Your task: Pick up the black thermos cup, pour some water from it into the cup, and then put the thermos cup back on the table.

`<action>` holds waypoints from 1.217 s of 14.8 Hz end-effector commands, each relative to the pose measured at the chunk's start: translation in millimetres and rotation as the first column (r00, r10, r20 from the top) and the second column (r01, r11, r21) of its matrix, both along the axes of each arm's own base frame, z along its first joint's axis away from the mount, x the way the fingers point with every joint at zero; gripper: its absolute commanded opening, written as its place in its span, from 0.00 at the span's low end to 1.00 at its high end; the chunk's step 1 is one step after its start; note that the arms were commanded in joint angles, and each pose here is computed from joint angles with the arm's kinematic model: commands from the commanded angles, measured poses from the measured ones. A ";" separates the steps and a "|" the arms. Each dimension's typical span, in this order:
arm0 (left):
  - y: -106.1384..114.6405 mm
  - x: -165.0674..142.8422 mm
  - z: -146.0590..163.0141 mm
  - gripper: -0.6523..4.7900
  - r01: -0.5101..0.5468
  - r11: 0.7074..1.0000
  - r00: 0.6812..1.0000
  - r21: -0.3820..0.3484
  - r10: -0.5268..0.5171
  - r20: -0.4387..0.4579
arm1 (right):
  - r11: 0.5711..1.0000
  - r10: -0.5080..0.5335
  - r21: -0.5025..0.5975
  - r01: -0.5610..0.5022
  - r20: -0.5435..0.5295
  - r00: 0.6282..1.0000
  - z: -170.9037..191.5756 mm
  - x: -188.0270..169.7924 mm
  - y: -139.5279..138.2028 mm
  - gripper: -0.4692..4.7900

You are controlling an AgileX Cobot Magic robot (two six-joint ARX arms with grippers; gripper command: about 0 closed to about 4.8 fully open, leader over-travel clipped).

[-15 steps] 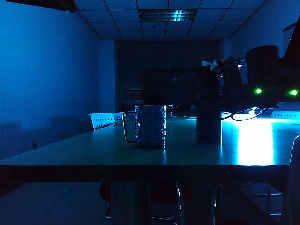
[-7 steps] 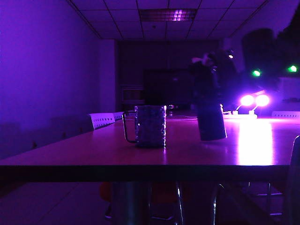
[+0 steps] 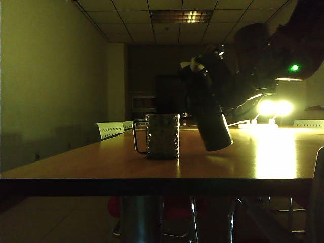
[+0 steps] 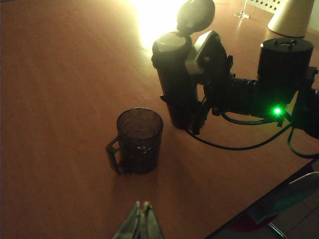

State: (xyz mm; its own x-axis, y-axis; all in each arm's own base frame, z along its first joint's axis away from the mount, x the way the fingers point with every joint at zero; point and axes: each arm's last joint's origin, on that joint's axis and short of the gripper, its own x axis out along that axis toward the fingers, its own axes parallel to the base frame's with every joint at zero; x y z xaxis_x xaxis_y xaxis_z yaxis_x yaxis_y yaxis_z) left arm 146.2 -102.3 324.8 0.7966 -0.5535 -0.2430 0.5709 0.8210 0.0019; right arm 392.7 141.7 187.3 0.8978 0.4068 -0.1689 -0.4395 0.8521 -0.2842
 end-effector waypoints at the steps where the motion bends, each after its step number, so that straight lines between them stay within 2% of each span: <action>1: -0.3 0.1 4.3 0.11 0.002 1.000 1.000 -0.015 -0.002 0.025 | 0.998 0.003 -0.058 0.005 0.135 0.991 19.8 -0.1 1.9 0.24; 6: -0.4 0.2 5.3 0.11 0.002 1.000 0.999 -0.021 -0.002 0.035 | 0.998 0.005 -0.069 0.005 0.144 0.990 19.6 -0.1 1.6 0.24; 11: -0.5 0.2 5.4 0.11 0.003 1.000 0.999 -0.022 -0.002 0.035 | 0.996 0.004 -0.094 0.003 0.078 0.997 12.6 -0.7 1.3 0.24; 15: -0.5 0.2 5.4 0.11 0.006 1.000 0.999 -0.025 -0.005 0.033 | 0.982 0.030 -0.189 -0.006 0.126 0.992 13.6 -0.9 2.0 0.24; 18: -0.6 0.2 5.6 0.11 0.007 1.000 0.999 -0.026 -0.006 0.034 | 0.979 0.005 -0.203 0.029 0.161 0.987 17.1 -1.3 3.9 0.24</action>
